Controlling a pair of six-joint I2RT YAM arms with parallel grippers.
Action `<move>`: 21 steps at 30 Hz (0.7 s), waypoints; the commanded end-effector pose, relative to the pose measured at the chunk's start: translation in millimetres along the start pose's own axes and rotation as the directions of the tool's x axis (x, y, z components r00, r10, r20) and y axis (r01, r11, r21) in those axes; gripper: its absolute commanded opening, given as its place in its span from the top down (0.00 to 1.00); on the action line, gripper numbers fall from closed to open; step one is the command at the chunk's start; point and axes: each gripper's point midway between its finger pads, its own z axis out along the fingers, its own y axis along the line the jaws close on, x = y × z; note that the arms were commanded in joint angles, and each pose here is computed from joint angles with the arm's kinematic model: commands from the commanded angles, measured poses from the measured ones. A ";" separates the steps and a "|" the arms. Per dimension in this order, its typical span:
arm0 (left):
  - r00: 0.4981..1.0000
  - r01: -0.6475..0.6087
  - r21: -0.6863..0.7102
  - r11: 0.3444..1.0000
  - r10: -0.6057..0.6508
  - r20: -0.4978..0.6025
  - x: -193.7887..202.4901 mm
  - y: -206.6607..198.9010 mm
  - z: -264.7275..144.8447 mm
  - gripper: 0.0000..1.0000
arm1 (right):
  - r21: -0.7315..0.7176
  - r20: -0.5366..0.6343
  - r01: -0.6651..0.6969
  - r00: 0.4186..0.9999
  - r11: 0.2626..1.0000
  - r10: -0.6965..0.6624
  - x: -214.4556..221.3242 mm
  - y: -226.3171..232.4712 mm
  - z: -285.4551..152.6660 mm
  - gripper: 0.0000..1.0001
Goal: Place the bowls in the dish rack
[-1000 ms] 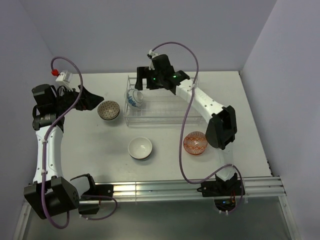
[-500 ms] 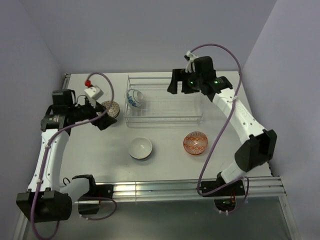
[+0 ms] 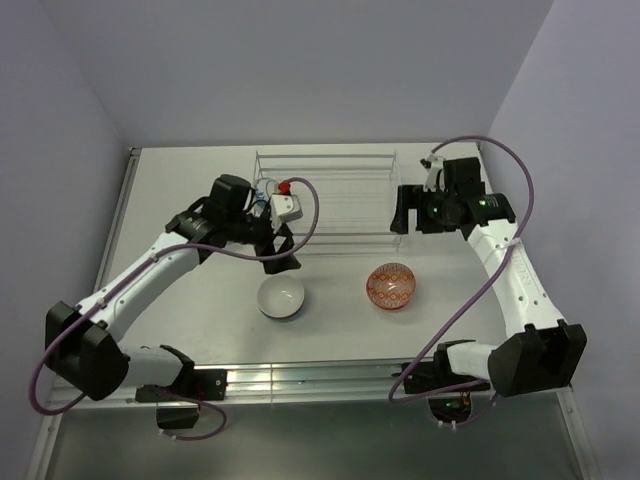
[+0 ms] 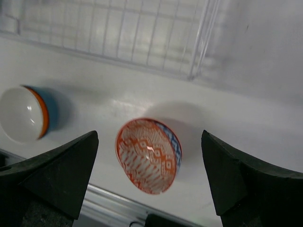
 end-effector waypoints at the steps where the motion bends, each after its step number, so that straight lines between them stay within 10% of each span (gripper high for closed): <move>1: 0.992 -0.037 -0.051 0.998 0.043 0.117 -51.4 13.6 11.7 0.09 | 0.062 -0.107 0.019 0.994 0.998 -0.013 41.9 -17.3 -12.3 0.04; 21: 1.000 -0.007 0.217 0.976 0.013 -0.024 -64.6 -117.1 230.2 0.16 | 0.043 0.023 -0.337 0.941 0.940 0.337 25.2 -93.4 -62.8 0.05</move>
